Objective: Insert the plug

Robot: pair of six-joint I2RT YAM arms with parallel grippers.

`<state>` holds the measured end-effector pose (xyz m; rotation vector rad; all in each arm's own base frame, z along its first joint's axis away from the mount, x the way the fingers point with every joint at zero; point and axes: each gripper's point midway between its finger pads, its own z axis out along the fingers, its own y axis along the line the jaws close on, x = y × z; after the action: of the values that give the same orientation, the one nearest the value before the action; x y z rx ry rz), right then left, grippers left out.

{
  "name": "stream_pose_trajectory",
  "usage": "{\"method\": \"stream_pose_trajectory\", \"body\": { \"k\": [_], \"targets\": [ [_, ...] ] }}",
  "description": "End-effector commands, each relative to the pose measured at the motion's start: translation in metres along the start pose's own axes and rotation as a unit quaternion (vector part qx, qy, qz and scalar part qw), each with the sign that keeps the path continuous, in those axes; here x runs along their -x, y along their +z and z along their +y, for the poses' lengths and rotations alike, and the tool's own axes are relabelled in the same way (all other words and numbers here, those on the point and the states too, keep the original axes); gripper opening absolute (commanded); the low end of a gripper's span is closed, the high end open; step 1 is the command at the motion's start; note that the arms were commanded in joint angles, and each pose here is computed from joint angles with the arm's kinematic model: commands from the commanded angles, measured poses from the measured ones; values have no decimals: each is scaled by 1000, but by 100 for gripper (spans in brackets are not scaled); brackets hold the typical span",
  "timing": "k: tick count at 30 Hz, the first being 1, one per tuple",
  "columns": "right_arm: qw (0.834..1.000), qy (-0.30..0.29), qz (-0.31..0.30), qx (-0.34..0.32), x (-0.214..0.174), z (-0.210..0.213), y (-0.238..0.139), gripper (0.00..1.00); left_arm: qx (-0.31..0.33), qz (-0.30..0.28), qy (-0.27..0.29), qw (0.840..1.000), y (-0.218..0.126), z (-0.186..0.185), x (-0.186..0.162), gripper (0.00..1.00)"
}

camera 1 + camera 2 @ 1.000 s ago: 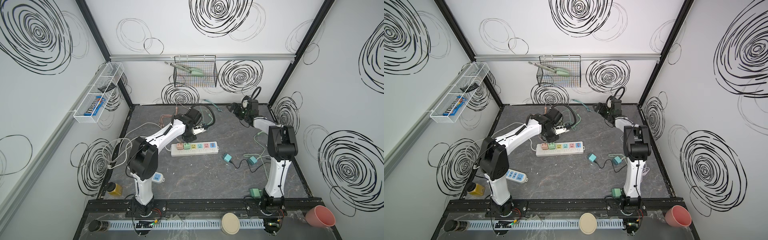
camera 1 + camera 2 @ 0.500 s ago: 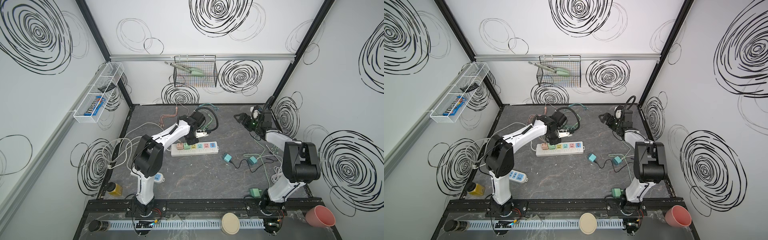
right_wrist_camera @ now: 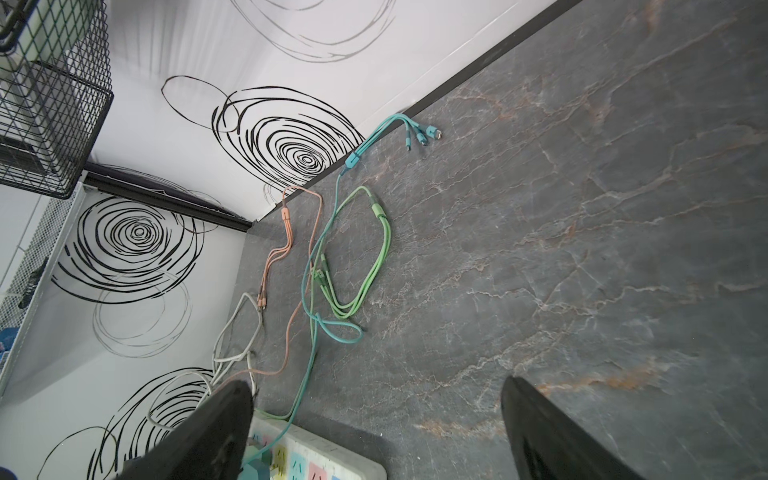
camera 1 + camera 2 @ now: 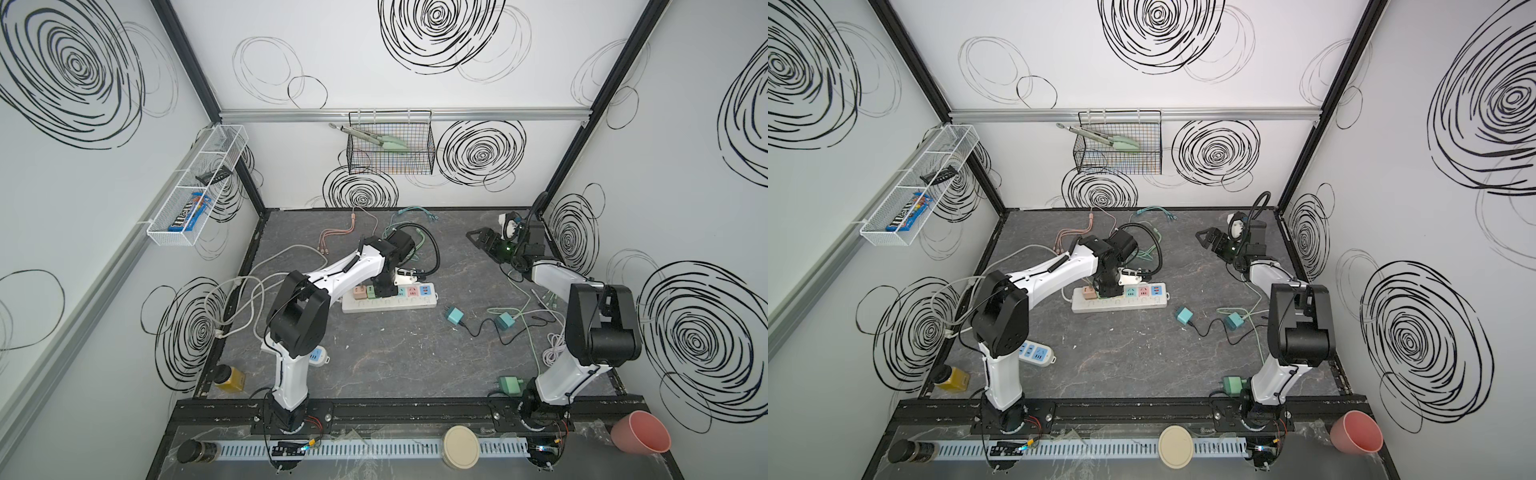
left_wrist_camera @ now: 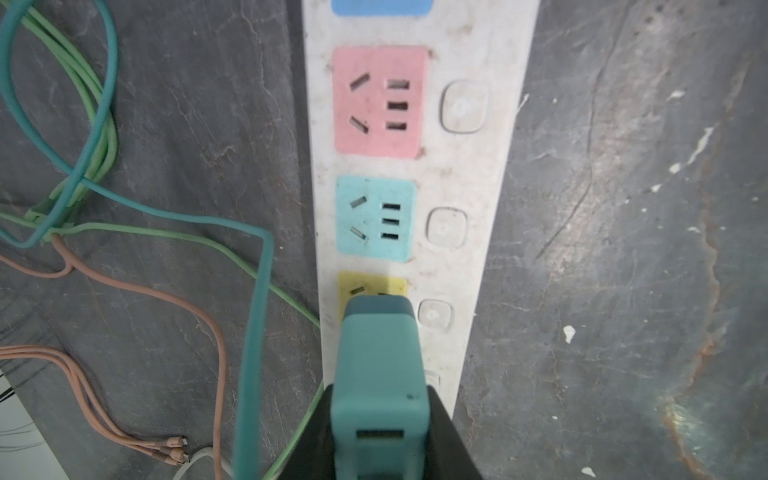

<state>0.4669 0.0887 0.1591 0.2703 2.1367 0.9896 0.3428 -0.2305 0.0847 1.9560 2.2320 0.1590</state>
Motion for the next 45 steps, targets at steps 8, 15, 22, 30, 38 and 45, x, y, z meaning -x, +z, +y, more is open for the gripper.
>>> {"method": "stream_pose_trajectory", "body": {
  "k": [8, 15, 22, 30, 38, 45],
  "targets": [
    [999, -32, -7, 2, 6, 13, -14, 97, -23, 19, 19, 999, -1, -6, -9, 0],
    [1000, -29, -10, 2, 6, 12, -16, 97, -19, 12, 22, 1000, 2, -6, -7, 0],
    [999, -33, -12, -2, 6, 13, -19, 97, -14, 26, 14, 999, 16, 5, -13, 0],
    [999, -31, -10, 2, 5, 13, -18, 97, -42, 28, 33, 998, 34, -10, -12, 0],
    [1000, -30, -2, 3, 0, 11, -17, 97, -94, 38, 26, 994, 78, -24, -25, 0],
    [1000, -31, 2, 2, -5, 11, -21, 97, -57, 43, 21, 997, 66, -7, -21, 26]
  ]
}}
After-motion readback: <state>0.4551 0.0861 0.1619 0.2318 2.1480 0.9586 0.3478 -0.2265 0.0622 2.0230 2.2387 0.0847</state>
